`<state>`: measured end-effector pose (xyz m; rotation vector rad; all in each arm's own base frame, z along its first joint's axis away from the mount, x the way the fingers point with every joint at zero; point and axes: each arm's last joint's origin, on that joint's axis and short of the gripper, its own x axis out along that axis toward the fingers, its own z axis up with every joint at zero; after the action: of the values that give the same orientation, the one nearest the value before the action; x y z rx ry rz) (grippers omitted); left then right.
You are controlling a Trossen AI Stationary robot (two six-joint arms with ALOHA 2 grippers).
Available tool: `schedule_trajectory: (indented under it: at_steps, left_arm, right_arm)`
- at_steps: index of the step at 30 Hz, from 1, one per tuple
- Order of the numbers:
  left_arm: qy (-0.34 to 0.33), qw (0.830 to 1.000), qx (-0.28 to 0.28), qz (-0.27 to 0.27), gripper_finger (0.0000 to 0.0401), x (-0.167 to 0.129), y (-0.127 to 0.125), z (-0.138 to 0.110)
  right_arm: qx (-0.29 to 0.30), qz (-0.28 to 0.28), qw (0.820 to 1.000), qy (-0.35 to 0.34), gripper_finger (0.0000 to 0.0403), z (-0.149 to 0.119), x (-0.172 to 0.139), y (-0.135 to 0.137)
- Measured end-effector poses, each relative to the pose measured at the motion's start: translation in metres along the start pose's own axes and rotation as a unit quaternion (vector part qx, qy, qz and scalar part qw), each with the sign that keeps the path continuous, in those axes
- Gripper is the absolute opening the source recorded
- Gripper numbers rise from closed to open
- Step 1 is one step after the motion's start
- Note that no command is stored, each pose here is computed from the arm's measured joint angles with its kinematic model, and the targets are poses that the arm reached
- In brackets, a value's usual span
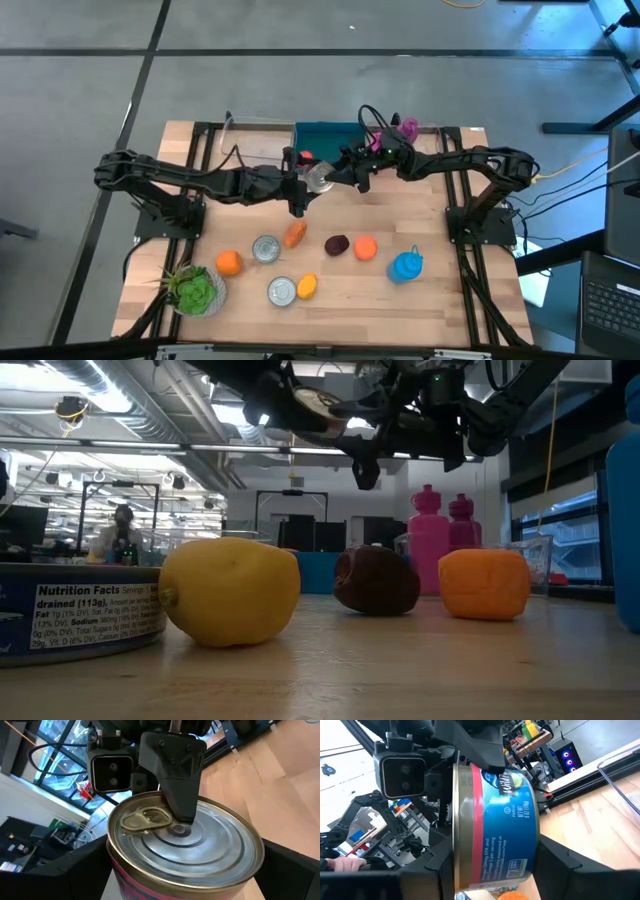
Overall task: Pick & Place Food Item
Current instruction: Put the top blue pink tuna can into the left transparent bin
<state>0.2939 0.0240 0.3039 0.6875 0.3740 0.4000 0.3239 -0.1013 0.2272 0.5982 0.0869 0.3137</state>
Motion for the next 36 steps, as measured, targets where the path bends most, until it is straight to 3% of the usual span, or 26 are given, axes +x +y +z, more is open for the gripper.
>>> schedule_trajectory:
  at_steps: [9,24,27,31,36]
  left_arm:
    - [-0.011,1.000,-0.004,-0.003,0.0400,-0.005,-0.004,0.005]
    - [-0.009,0.998,-0.038,0.047,0.0400,-0.037,0.002,0.021]
    - [-0.011,0.996,-0.075,0.048,0.0400,-0.046,0.008,0.021]
    - [-0.007,0.985,-0.167,0.046,0.0400,-0.063,0.021,0.018]
    - [-0.020,0.943,-0.331,0.034,0.0400,-0.081,0.045,0.008]
  right_arm:
    - [-0.013,0.001,1.000,-0.005,0.0194,0.002,-0.001,-0.001]
    - [-0.031,0.003,0.999,-0.011,0.0194,0.006,-0.006,-0.005]
    - [-0.030,0.007,0.999,-0.008,0.0194,0.006,-0.007,-0.006]
    - [-0.045,0.011,0.999,-0.009,0.0194,0.008,-0.008,-0.004]
    - [-0.067,0.009,0.998,-0.008,0.0194,0.007,-0.006,-0.002]
